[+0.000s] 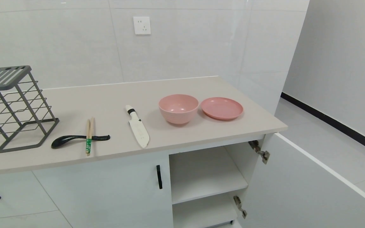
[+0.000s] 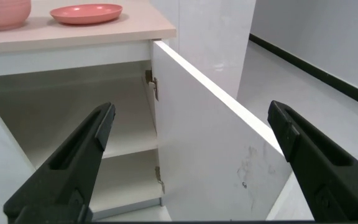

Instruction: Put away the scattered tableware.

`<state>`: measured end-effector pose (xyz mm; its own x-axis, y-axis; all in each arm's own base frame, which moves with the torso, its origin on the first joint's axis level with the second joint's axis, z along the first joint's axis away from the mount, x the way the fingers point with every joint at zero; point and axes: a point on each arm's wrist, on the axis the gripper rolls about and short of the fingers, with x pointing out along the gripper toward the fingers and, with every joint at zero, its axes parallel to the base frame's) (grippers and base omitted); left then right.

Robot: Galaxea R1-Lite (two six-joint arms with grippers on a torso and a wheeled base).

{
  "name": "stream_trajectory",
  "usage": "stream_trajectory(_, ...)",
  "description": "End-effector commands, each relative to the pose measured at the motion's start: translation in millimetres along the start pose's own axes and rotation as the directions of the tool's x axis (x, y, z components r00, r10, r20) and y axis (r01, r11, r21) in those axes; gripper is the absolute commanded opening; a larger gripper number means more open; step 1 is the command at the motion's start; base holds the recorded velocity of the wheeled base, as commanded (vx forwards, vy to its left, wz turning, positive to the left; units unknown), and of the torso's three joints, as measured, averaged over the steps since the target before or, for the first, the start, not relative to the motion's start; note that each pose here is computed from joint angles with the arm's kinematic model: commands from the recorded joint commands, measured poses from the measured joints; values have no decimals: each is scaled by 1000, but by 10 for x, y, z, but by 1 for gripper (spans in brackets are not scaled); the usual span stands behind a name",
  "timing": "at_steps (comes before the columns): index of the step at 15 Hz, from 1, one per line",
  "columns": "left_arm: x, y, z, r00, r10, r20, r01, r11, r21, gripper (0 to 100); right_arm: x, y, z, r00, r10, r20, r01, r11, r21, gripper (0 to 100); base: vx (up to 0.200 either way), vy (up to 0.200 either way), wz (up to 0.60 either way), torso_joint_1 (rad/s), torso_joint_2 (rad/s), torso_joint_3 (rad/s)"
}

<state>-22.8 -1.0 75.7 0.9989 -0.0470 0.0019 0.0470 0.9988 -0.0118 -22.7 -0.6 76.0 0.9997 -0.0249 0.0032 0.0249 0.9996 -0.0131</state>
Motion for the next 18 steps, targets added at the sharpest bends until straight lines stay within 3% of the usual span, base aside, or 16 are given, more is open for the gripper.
stream_trajectory(1,1,0,0,1000,-1,-2,1,1000,-4,100,0,0,-1,1000,0,0,0,1000,-1,100,200,0,0,-17,-2,7)
stream_trajectory(8,1,1,0,1000,3,-2,-3,1000,-7,100,0,0,-1,1000,-1,0,1,1000,-2,100,0,0,0,7,-23,-14)
stream_trajectory(16,0,3,0,1000,15,0,-15,1000,-5,100,0,0,-2,1000,-1,-2,1,1000,-1,100,0,0,0,173,-454,-287)
stream_trajectory(18,1,3,-2,1000,13,-3,-13,1000,1,100,0,0,-2,1000,-1,-2,1,1000,-1,100,200,0,0,102,-259,-151)
